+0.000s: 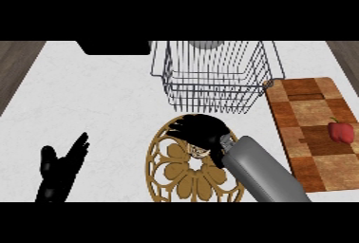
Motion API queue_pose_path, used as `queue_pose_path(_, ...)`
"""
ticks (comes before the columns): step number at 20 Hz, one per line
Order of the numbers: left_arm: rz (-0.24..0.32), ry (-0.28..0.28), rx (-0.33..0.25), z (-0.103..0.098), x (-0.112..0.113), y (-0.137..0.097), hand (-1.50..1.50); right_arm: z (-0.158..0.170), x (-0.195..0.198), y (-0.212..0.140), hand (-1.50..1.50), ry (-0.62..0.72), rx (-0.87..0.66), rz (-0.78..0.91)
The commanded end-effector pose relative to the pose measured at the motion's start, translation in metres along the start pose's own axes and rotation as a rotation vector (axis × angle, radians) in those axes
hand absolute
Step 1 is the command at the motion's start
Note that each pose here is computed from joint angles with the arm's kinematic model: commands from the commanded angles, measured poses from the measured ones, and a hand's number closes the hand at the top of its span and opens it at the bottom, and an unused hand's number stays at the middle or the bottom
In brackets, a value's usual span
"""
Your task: Pick the cupcake from the placemat and place it in the basket
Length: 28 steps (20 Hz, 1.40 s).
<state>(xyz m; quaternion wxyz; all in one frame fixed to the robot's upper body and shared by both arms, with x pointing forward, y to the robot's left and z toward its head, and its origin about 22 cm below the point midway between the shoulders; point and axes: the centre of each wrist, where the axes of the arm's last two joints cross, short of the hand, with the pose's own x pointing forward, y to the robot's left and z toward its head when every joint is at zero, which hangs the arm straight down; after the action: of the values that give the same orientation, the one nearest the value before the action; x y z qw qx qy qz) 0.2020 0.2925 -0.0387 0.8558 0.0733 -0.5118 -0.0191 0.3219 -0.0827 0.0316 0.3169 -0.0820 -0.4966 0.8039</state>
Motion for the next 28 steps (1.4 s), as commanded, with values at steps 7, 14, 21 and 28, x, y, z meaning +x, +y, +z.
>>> queue_pose_path(7, 0.016, 0.065, 0.010, 0.006, -0.016, -0.009, 0.00, 0.014, -0.006, 0.010, 1.50, -0.069, -0.040, 0.107)
queue_pose_path(14, -0.006, 0.072, 0.005, 0.000, -0.009, -0.005, 0.00, -0.004, -0.002, 0.022, 1.50, -0.074, -0.070, 0.171)
queue_pose_path(21, -0.010, 0.046, -0.008, -0.003, -0.011, -0.006, 0.00, -0.018, 0.012, 0.026, 1.50, 0.550, -0.133, -0.149)
queue_pose_path(28, -0.038, 0.032, -0.055, -0.008, -0.004, -0.011, 0.00, -0.015, 0.053, -0.011, 1.50, 0.787, -0.434, -0.242)
